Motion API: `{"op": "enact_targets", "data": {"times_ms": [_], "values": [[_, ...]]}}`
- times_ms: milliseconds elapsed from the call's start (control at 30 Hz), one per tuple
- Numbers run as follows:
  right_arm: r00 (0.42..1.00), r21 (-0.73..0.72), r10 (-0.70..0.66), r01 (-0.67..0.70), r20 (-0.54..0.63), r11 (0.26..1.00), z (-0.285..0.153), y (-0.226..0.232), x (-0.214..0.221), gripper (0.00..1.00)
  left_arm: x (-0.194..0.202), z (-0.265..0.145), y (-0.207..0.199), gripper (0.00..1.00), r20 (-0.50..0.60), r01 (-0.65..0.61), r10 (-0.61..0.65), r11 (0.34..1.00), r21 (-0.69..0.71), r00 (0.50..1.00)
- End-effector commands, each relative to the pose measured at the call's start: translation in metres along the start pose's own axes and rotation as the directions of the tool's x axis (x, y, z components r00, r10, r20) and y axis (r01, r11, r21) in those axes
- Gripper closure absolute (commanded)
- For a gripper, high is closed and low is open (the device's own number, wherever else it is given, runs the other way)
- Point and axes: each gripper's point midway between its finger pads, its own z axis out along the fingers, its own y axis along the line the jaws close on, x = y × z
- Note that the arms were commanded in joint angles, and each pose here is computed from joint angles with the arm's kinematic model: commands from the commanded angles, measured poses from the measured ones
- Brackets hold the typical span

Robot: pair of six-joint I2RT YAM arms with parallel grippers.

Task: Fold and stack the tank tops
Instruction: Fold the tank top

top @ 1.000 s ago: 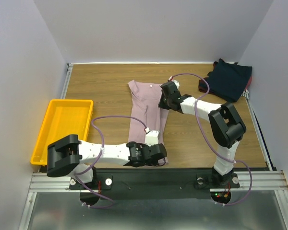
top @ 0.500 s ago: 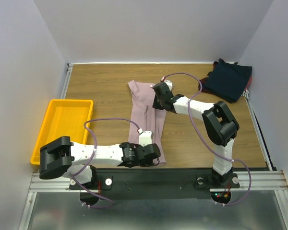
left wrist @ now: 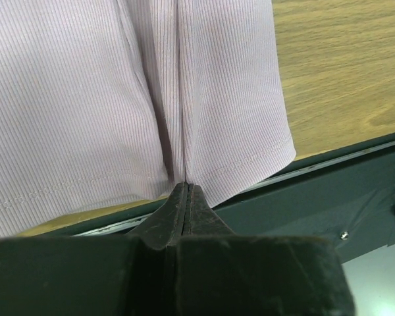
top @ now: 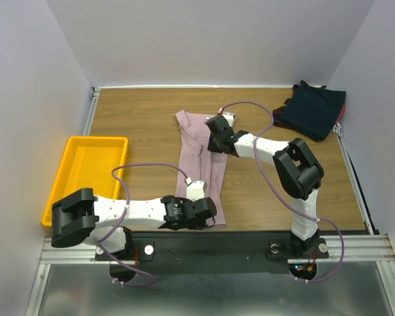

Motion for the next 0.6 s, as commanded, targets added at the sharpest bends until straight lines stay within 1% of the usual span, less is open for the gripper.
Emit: {"op": "enact_targets", "data": {"times_ms": [0, 333, 567], "values": [[0.995, -0.016, 0.023, -0.022, 0.100, 1.000, -0.004, 0.018, -0.032, 1.00, 0.006, -0.006, 0.012, 1.00, -0.025, 0.000, 0.000, 1.000, -0.026, 1.000], [0.993, -0.014, -0.015, 0.017, 0.118, 1.000, -0.006, 0.030, -0.034, 1.00, 0.007, -0.007, 0.015, 1.00, -0.033, -0.006, 0.005, 0.999, -0.036, 0.999], [0.994, 0.001, -0.038, 0.038, 0.105, 0.999, 0.000, 0.031, -0.028, 1.00, 0.010, -0.008, 0.018, 1.00, -0.044, -0.023, 0.021, 0.999, -0.040, 0.999]]}}
